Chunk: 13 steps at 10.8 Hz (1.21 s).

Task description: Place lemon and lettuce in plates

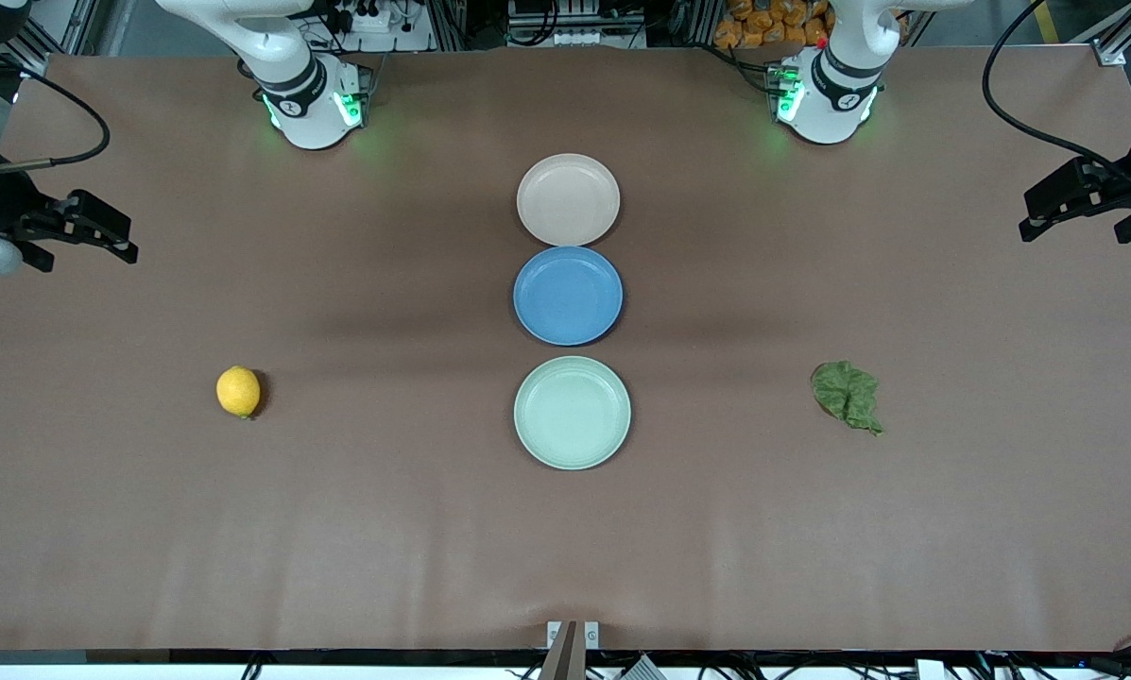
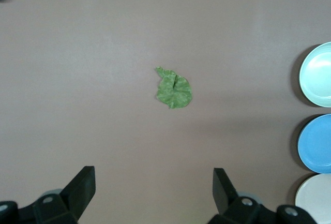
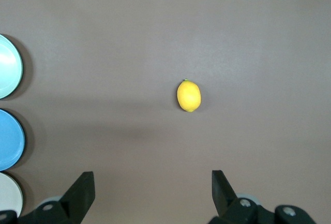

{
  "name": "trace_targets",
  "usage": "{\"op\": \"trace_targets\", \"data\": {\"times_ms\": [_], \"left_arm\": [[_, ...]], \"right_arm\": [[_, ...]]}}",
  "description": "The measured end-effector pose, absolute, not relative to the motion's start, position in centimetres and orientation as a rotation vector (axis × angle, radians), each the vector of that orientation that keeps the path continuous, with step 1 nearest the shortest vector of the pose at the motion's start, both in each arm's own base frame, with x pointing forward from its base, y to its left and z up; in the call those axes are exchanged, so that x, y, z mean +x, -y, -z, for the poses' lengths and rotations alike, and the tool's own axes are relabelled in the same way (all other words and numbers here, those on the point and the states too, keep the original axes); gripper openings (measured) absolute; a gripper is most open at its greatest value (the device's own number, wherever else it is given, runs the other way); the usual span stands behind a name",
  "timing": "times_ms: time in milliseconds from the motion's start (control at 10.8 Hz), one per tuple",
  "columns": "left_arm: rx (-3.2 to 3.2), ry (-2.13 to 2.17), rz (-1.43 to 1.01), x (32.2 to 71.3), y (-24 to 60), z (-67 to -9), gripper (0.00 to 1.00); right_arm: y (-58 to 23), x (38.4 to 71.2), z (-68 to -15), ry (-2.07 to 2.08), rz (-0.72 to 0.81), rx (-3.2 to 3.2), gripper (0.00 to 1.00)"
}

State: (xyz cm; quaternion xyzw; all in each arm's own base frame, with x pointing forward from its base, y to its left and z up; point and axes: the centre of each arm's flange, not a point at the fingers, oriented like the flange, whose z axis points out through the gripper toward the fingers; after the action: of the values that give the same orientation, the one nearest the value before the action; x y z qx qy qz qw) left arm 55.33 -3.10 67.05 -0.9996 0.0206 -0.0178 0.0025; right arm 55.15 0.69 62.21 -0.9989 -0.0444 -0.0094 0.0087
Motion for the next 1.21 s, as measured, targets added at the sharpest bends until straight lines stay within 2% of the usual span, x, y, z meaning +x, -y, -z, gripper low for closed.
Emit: {"op": "trace_targets", "data": {"times_ms": [743,1207], "left_arm": [[-3.136,-0.062,0.031,55.1,3.0,-66.6,1.0],[-3.132,-0.039,-0.031,57.5,2.3,-59.1,1.0]], "right_arm": [[-0.7,55.2,-62.6,0.138,0.043,-3.121,1.0],[-0.7,55.2,-62.7,0.138,0.042,-3.122,1.0]]}}
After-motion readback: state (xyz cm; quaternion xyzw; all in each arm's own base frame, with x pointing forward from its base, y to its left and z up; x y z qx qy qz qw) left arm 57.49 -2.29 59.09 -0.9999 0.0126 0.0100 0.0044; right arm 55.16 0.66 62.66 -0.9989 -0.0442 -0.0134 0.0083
